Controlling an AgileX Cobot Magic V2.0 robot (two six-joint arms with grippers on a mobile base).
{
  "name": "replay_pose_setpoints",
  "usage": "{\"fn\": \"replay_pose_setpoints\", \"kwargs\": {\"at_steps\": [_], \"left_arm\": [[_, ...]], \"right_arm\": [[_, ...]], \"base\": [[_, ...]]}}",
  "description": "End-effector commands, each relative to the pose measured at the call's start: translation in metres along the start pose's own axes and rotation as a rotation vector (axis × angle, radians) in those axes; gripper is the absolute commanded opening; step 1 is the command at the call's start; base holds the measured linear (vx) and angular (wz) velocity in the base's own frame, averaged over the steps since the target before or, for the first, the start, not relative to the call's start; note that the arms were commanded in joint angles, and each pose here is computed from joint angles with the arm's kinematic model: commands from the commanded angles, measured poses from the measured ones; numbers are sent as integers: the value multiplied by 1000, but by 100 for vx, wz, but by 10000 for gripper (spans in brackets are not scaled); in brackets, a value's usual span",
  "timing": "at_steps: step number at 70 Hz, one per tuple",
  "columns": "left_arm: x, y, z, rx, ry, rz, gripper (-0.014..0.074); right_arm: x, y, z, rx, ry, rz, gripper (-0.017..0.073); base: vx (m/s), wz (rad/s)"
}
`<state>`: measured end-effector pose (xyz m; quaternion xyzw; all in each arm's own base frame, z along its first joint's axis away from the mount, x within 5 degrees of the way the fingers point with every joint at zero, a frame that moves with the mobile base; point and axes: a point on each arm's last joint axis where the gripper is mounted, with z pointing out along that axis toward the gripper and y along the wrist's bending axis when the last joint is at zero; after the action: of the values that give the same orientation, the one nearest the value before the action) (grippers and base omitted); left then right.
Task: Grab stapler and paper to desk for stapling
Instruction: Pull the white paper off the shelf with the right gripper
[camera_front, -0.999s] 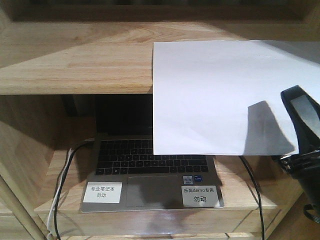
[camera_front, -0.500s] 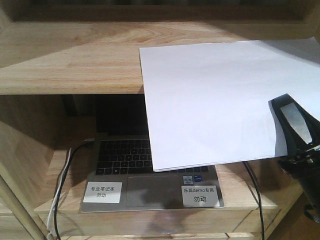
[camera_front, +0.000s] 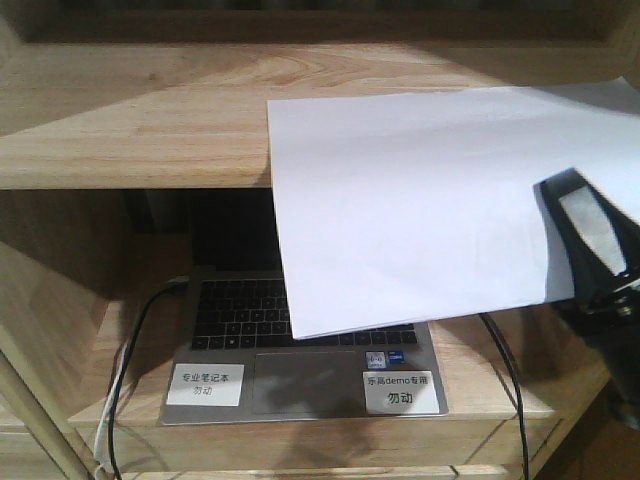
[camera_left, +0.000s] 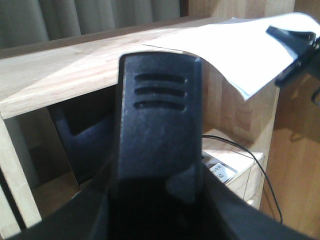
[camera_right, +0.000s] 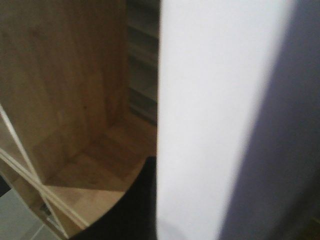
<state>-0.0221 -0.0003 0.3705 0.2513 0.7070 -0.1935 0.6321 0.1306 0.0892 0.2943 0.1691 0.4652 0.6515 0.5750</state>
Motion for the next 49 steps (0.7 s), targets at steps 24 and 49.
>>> {"fn": "replay_pose_setpoints", "kwargs": {"at_steps": [24, 49], "left_arm": [[-17, 1, -2, -4, -126, -11, -6], [-17, 1, -2, -4, -126, -11, -6]], "right_arm": [[-27, 68, -15, -383, -112, -126, -7], [-43, 98, -46, -498, -133, -139, -7]], "base": [[0, 0], [0, 0]]}}
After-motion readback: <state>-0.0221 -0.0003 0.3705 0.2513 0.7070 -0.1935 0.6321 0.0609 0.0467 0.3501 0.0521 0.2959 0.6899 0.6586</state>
